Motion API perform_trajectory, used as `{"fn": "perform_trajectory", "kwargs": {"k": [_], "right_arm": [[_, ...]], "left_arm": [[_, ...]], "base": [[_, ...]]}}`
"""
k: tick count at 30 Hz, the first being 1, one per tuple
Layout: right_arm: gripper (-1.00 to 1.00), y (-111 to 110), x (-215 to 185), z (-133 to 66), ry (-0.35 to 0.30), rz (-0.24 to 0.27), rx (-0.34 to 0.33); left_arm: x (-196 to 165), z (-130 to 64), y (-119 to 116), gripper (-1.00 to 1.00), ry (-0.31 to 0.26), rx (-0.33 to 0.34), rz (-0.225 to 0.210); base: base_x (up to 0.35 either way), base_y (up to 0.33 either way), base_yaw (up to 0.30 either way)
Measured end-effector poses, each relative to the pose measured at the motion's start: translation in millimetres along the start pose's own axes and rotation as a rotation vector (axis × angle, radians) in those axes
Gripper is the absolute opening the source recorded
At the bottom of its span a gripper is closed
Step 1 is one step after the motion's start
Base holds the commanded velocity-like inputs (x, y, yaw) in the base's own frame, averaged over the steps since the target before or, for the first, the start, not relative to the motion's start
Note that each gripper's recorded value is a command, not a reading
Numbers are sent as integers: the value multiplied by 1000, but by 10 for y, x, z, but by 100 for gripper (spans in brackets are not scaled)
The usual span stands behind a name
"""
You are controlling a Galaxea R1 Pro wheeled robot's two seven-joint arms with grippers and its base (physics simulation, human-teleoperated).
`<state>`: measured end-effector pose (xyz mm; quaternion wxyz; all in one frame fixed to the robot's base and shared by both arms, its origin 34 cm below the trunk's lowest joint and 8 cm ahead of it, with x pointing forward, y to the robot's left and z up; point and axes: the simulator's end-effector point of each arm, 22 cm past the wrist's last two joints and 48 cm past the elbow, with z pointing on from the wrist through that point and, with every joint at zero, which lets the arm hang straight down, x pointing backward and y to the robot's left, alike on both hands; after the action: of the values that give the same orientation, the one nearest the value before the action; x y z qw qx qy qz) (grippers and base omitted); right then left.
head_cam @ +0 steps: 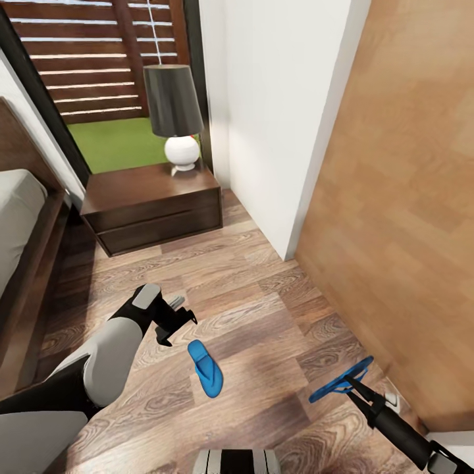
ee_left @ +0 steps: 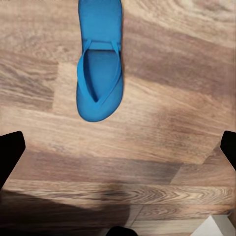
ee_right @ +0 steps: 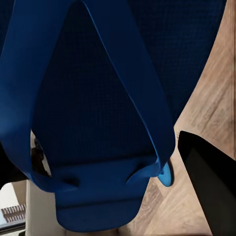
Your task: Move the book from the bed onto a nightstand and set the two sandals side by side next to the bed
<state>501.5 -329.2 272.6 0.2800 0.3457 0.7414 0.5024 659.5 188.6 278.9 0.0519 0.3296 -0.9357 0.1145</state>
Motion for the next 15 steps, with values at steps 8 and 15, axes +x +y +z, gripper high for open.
{"fn": "perform_trajectory", "kwargs": {"k": [8, 15], "right_arm": [[-100, -151, -6, -48, 1, 11, 28], [-100, -259, -87, -146, -1, 8, 47]], "left_arm": [[-42, 119, -10, 100, 12, -9, -1], [-87, 212, -31, 100, 21, -19, 0]], "base": [[0, 0, 0], [0, 0, 0]]}}
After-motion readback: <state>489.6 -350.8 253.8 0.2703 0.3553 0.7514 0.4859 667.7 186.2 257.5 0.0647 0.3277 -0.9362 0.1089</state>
